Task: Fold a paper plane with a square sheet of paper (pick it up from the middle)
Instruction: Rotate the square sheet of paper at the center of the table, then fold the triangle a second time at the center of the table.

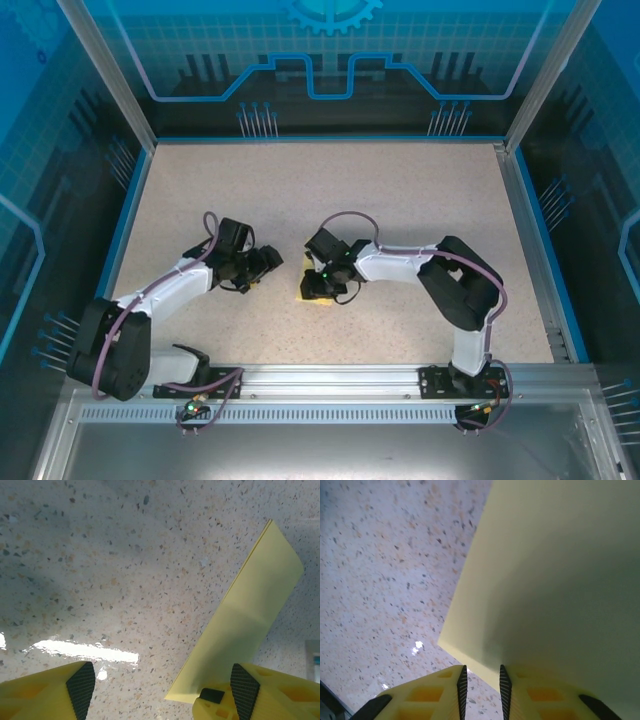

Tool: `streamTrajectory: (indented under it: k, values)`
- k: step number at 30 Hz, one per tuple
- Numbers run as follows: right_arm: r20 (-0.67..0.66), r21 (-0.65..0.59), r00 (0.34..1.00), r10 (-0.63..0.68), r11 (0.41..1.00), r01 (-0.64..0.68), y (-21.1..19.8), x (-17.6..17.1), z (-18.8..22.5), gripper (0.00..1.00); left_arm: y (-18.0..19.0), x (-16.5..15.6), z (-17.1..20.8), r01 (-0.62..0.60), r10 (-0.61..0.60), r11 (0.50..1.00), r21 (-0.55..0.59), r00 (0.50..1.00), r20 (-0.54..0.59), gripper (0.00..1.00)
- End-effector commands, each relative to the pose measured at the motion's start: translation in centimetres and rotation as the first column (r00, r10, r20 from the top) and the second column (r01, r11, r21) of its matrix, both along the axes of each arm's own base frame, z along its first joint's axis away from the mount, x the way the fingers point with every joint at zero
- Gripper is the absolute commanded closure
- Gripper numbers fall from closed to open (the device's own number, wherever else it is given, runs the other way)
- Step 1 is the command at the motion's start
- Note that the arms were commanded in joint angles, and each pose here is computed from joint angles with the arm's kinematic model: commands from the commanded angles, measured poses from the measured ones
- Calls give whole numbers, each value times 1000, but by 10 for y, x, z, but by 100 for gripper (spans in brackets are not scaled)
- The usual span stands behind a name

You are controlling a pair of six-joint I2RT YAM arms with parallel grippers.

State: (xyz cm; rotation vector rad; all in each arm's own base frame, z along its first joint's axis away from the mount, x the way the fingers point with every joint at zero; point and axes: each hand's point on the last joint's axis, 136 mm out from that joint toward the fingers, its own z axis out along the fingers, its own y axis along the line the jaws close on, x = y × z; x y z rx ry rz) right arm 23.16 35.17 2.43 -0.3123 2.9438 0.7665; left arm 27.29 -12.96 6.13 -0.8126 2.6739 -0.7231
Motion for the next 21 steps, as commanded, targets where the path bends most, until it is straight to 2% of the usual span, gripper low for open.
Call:
streamTrajectory:
  k: [1, 3, 7, 12, 21]
  values:
    - [108, -9, 994, -4, 1000, 5, -2, 16, 32, 70, -5, -11, -1, 30, -31, 999, -44, 999, -25, 23]
    - [153, -60, 988, -17, 998, 27, -15, 29, 36, 66, -10, -12, 0, 52, -54, 996, -70, 998, -19, 22]
    - [176, -115, 982, -62, 990, 83, -35, 58, 28, 65, -23, -12, 5, 90, -91, 986, -138, 996, 1, 23]
    - [190, -139, 978, -89, 984, 116, -42, 88, 22, 65, -31, -15, 7, 111, -113, 979, -173, 994, -1, 24]
    - [153, -198, 980, -125, 968, 154, -56, 99, -4, 62, -55, -20, 9, 185, -195, 958, -221, 980, -25, 23]
